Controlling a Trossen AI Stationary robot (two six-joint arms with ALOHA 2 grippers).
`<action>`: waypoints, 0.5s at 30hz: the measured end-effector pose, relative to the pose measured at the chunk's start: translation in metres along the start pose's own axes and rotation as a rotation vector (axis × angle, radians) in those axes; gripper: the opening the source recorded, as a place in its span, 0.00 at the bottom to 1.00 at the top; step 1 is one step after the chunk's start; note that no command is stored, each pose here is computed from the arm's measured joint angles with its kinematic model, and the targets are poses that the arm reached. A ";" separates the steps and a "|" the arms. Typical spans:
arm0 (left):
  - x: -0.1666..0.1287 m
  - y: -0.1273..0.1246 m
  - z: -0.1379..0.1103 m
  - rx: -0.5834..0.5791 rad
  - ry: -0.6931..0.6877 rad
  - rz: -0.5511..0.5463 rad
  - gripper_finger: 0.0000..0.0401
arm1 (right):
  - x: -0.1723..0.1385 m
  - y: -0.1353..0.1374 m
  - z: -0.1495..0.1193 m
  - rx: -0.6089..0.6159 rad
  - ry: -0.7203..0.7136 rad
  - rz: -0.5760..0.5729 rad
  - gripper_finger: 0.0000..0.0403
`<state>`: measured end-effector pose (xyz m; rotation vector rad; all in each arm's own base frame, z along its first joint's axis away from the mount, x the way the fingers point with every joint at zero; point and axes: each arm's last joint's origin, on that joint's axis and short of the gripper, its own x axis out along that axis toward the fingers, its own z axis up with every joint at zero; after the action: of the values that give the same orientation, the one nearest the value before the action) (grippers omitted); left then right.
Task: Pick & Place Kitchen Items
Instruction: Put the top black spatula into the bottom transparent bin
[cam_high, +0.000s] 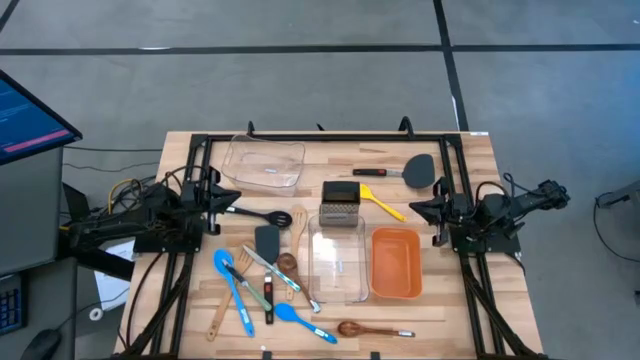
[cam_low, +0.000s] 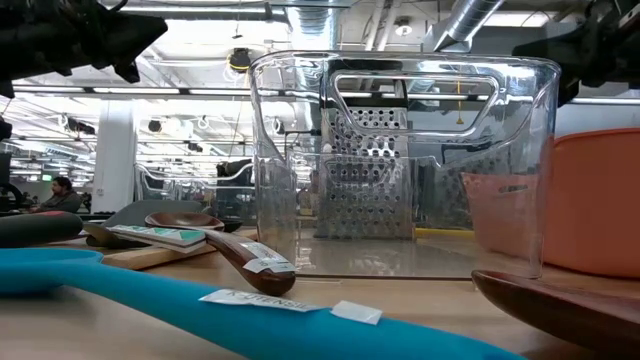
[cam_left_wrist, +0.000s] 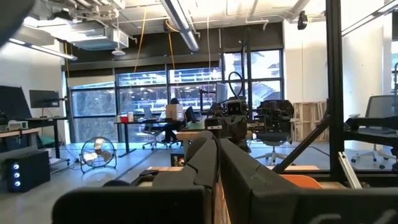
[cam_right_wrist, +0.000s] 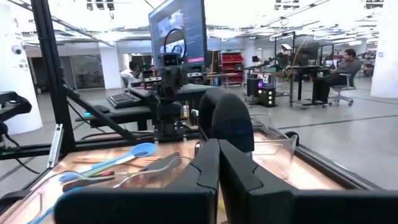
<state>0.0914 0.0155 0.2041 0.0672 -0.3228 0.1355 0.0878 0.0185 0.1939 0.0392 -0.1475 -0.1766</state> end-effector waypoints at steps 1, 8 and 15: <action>0.000 0.000 0.000 0.000 0.000 0.000 0.02 | 0.000 0.000 0.000 0.001 -0.001 0.000 0.00; 0.002 0.000 -0.002 -0.001 0.023 0.000 0.02 | 0.000 0.000 0.005 0.028 -0.047 -0.002 0.00; 0.005 0.000 -0.006 -0.003 0.055 -0.001 0.02 | 0.000 0.000 0.007 0.015 -0.067 -0.003 0.00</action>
<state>0.0977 0.0167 0.2002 0.0610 -0.2678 0.1354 0.0864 0.0179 0.2013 0.0482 -0.2151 -0.1802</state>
